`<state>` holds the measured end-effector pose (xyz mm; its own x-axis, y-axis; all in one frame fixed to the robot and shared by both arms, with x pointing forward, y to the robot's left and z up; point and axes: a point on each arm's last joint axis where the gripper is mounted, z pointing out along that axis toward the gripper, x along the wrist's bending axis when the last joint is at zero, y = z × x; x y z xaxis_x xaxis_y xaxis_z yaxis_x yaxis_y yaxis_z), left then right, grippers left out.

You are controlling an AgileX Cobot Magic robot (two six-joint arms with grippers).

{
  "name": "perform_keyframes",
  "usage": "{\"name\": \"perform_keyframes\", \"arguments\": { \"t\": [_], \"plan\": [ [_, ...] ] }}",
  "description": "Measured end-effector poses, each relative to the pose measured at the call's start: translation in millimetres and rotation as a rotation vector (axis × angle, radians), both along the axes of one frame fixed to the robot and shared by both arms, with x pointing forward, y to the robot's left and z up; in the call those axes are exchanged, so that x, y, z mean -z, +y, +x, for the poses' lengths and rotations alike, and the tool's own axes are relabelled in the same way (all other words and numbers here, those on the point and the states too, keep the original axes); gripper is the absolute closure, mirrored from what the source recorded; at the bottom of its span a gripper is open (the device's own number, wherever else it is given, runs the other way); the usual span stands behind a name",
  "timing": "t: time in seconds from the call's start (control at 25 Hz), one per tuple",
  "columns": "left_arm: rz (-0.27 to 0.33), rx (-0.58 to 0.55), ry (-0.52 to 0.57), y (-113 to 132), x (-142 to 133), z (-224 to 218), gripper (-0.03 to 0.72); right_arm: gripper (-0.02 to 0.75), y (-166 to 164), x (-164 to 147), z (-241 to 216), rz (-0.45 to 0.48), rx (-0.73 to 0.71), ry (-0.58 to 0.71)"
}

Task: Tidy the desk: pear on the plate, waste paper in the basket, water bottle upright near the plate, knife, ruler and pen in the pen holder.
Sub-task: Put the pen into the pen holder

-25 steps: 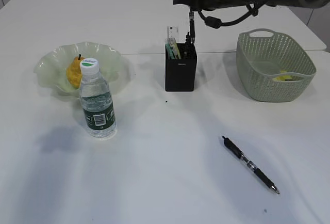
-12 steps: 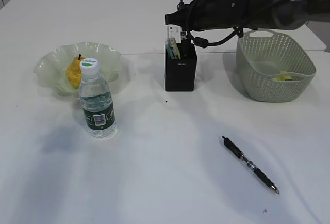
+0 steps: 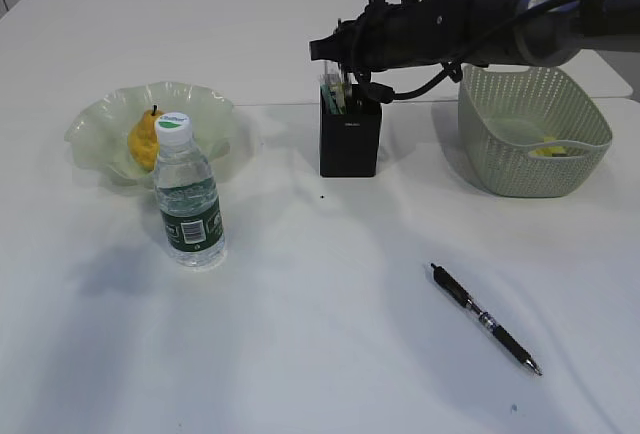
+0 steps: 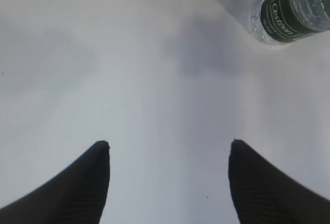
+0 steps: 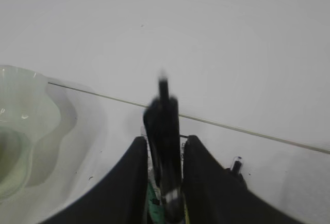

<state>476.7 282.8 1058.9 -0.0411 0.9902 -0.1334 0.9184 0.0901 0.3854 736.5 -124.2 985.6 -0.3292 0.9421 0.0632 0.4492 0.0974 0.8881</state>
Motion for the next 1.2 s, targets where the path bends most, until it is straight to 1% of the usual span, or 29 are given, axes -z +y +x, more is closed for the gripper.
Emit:
{"name": "perform_keyframes", "arguments": {
  "t": [0.16,0.28,0.44,0.6,0.72,0.96,1.04,1.12,1.2],
  "plan": [
    [0.000,0.000,0.000,0.0,0.0,0.0,0.178,0.452,0.0,0.2,-0.1,-0.002,-0.001,0.002],
    [0.000,0.000,0.000,0.0,0.0,0.0,0.178,0.422,0.1,0.3,-0.2,-0.001,-0.001,0.004],
    [0.000,0.000,0.000,0.0,0.0,0.0,0.178,0.414,0.3,-3.8,-2.9,0.011,-0.005,0.029],
    [0.000,0.000,0.000,0.0,0.0,0.0,0.178,0.412,-0.5,-27.2,-12.7,0.015,-0.029,0.054],
    [0.000,0.000,0.000,0.0,0.0,0.0,0.178,0.412,-2.2,-44.3,-22.9,0.007,-0.057,0.097],
    [0.000,0.000,0.000,0.0,0.0,0.0,0.178,0.412,-11.1,-86.9,-51.5,-0.091,-0.124,0.159],
    [0.000,0.000,0.000,0.0,0.0,0.0,0.178,0.412,-15.4,-101.3,-62.7,-0.111,-0.124,0.188],
    [0.000,0.000,0.000,0.0,0.0,0.0,0.178,0.412,-21.0,-113.6,-75.2,-0.138,-0.119,0.236],
    [0.000,0.000,0.000,0.0,0.0,0.0,0.178,0.412,-27.8,-120.2,-86.5,-0.189,-0.106,0.299]
  ]
}}
